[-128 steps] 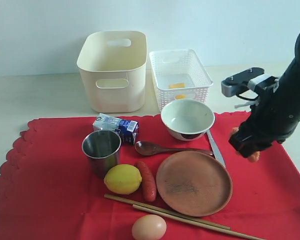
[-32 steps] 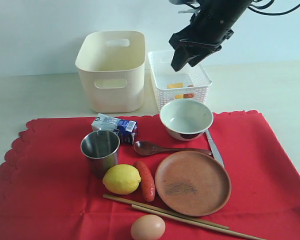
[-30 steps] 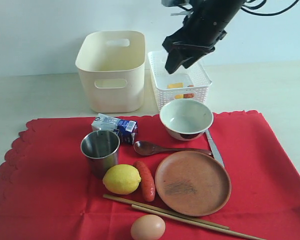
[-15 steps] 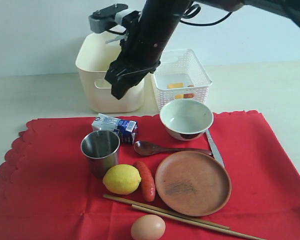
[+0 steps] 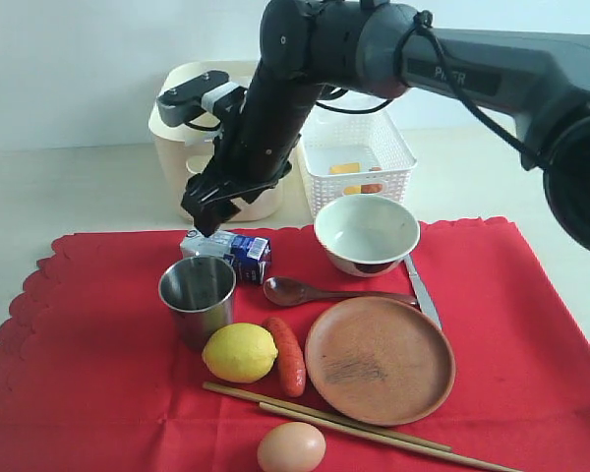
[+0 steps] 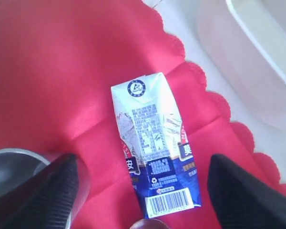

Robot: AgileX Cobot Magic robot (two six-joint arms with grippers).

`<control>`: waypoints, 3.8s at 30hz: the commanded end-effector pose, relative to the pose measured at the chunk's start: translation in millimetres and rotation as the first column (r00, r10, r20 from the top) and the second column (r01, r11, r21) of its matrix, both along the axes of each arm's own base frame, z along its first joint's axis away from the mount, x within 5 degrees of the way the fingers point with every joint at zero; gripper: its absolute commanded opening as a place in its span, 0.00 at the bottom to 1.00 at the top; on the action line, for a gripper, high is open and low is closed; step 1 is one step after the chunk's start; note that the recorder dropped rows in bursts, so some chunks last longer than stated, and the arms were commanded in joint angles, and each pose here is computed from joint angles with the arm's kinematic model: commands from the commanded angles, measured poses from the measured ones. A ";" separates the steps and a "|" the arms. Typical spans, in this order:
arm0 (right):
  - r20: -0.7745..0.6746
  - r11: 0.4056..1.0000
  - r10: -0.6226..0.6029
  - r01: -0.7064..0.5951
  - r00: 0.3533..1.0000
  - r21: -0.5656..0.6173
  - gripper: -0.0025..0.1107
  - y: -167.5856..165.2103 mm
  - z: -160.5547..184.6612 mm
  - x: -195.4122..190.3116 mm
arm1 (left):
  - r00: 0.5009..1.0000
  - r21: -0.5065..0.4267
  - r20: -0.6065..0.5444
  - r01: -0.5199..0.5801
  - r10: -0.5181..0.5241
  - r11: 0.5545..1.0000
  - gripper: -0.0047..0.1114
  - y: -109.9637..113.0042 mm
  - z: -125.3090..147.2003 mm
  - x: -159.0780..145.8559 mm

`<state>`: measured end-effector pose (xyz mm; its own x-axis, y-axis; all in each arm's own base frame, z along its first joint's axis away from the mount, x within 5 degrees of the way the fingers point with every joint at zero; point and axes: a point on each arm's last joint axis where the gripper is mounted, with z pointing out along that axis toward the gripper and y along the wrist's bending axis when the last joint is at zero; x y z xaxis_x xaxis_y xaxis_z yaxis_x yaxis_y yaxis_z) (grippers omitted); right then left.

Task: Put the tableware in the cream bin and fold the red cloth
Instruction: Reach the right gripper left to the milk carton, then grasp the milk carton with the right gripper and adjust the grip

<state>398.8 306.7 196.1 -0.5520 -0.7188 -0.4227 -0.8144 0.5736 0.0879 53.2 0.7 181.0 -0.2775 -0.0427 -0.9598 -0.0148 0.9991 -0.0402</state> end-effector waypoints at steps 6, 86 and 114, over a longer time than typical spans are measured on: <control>0.003 1.000 -0.011 0.011 1.000 0.001 0.72 4.8 -24.9 7.5 | 1.000 0.000 0.015 -0.001 0.001 1.000 0.04 0.0 0.3 0.0; -0.167 0.991 -0.018 -0.004 0.986 -0.131 0.02 -32.6 -71.9 21.0 | 1.000 0.000 0.015 -0.001 0.001 1.000 0.04 0.0 0.3 0.0; -0.032 0.989 0.089 -0.092 0.995 -0.113 0.68 -30.7 -40.5 23.1 | 1.000 0.000 0.015 -0.001 0.001 1.000 0.04 0.0 0.3 0.0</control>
